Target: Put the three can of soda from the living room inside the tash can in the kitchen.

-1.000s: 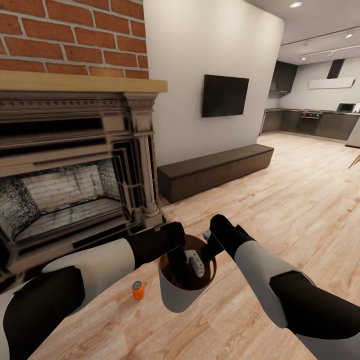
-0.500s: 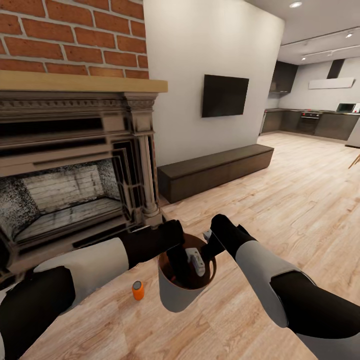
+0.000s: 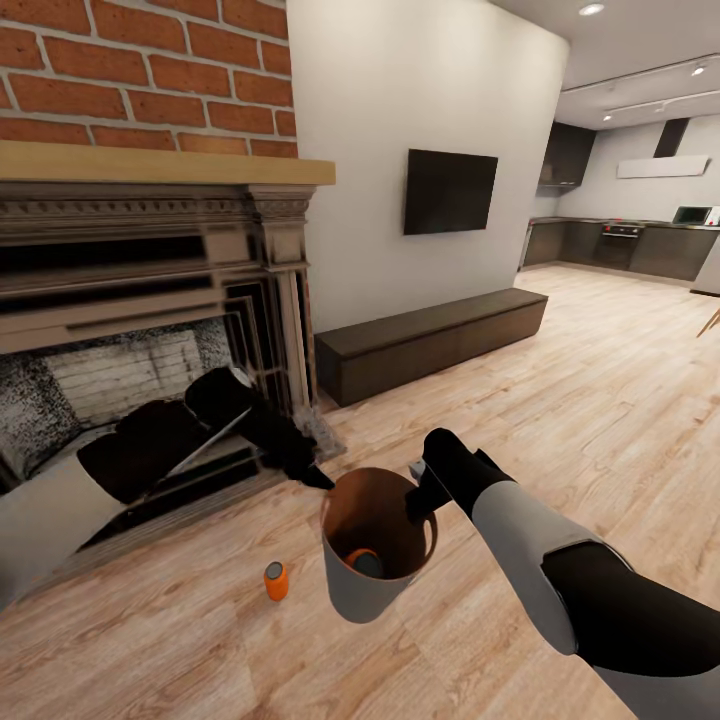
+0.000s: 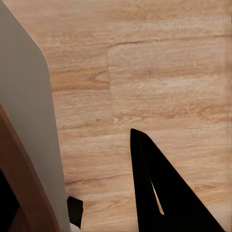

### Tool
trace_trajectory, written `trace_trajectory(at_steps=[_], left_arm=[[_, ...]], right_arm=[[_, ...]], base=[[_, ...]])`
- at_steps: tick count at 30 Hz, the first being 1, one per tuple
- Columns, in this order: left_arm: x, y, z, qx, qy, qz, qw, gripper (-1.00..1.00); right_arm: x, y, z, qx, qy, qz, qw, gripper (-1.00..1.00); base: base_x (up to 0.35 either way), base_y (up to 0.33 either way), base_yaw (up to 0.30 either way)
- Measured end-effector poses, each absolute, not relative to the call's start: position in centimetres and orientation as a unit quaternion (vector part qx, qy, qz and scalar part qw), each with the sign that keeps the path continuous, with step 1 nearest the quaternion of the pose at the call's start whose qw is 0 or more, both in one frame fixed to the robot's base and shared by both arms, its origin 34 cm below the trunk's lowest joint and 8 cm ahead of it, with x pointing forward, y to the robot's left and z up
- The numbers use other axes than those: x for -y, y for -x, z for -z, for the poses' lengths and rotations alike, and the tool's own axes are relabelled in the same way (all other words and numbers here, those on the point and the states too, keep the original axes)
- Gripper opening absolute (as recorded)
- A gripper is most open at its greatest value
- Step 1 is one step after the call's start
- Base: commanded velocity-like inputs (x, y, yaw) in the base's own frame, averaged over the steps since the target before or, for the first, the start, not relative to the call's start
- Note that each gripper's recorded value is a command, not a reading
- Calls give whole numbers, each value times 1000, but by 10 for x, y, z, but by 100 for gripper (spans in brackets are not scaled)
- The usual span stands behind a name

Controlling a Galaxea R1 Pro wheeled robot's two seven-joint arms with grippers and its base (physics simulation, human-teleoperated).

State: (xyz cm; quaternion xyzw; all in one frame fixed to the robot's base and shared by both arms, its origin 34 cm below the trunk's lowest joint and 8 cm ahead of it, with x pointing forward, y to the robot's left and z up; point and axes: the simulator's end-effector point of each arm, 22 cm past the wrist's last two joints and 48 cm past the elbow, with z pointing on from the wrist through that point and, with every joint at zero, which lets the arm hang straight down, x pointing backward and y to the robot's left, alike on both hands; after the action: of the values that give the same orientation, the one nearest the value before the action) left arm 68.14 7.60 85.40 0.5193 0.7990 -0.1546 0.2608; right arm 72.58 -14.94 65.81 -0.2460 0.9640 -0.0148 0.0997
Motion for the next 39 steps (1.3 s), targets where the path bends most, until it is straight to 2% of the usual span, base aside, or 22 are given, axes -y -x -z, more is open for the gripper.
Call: trace_trajectory(at_steps=[5,7,9,12,16,22,28,31,36,39], left_arm=[[-118,-688,-898,-794,-493,175,308,100],[-135,-684,-893,-782,-480,213,337,100],[-174,-695,-866,-786,-422,236,385,100],[-274,-732,-788,-838,-288,172,431,100],[-327,-743,-706,-872,-196,110,435,100],[-356,-726,-610,-883,-125,56,450,100],[-359,-723,-601,-883,-115,51,452,100],[-359,-722,-600,-884,-113,51,451,100],[-362,-719,-595,-887,-108,49,445,100],[-362,-716,-591,-890,-107,49,440,100]], right_arm=[[148,-725,-658,-965,242,9,99,-100],[151,-726,-657,-965,243,12,99,-100],[159,-726,-656,-967,236,12,98,-100],[186,-728,-654,-971,217,19,94,-100],[222,-733,-654,-971,213,53,96,-100],[247,-724,-643,-981,167,29,90,-100],[262,-710,-627,-988,132,6,83,-100],[267,-712,-622,-986,138,8,96,-100],[255,-717,-607,-983,103,-50,145,-100],[272,-721,-603,-982,101,-6,157,-100]], base=[[0,0,0],[0,0,0],[0,0,0],[0,0,0],[0,0,0],[0,0,0],[0,0,0],[0,0,0],[0,0,0],[5,36,0]])
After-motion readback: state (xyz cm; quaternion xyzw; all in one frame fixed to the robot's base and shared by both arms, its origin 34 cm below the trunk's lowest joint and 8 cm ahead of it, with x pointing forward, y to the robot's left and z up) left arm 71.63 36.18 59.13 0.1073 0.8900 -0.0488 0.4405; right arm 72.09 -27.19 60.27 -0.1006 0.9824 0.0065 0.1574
